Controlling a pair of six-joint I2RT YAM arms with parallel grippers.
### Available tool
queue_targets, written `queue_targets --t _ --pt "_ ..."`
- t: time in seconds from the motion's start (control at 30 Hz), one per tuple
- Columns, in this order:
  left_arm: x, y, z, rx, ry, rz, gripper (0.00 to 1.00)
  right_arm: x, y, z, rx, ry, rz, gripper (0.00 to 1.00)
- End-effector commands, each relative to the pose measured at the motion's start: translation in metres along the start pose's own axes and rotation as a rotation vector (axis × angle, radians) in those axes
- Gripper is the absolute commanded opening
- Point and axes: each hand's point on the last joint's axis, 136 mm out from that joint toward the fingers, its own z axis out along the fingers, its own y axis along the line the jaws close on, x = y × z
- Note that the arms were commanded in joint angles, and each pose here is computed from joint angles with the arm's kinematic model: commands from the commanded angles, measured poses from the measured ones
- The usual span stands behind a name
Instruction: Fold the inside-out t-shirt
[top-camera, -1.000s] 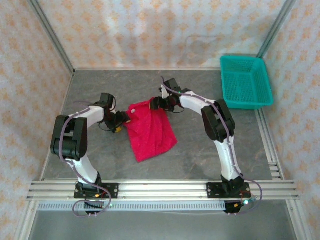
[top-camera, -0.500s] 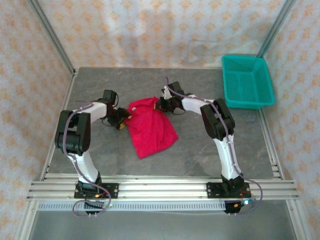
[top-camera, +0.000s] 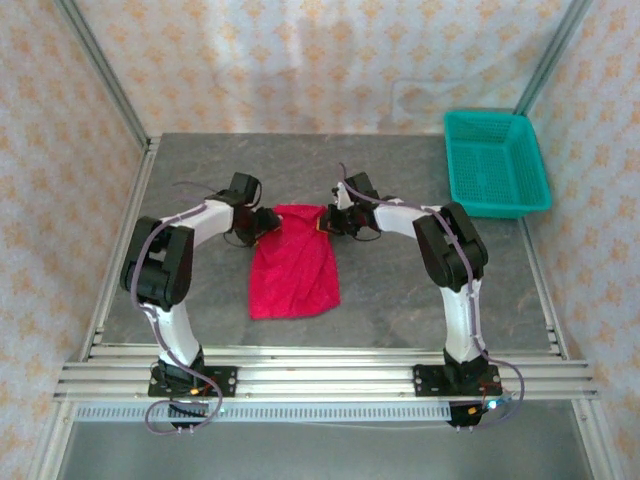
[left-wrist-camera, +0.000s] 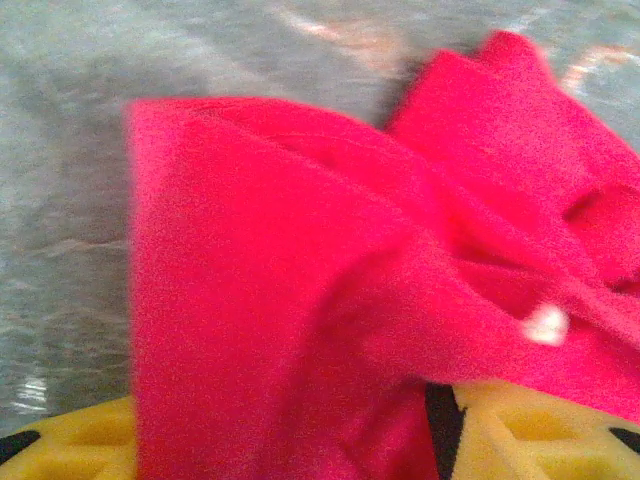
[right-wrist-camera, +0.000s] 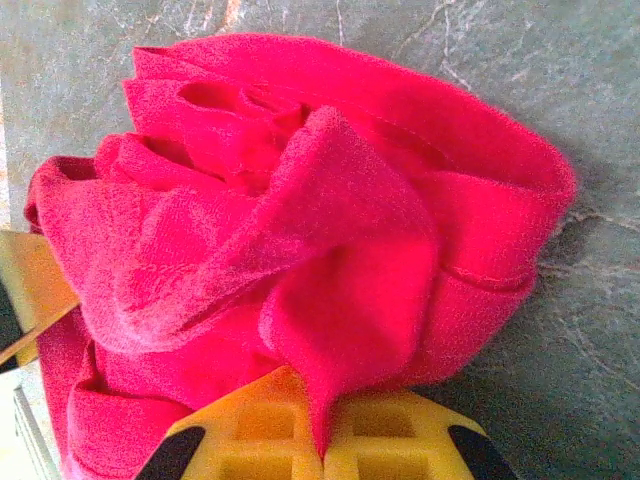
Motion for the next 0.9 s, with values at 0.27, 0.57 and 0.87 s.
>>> queue_targets --t 0.27,0.57,0.87 --pt "-0.045 -0.034 -0.026 0.034 -0.131 0.236 0.61 -0.016 0.024 -0.013 -0.017 -0.03 -0.073 0.05" --pt "-0.044 -0.018 0.014 -0.008 -0.05 0.23 0.63 -0.017 0.024 -0.012 -0.017 -0.021 -0.072 0.07" --pt "-0.03 0.003 0.022 -0.041 -0.029 0.226 0.68 -0.015 0.018 -0.006 -0.011 -0.006 -0.064 0.08"
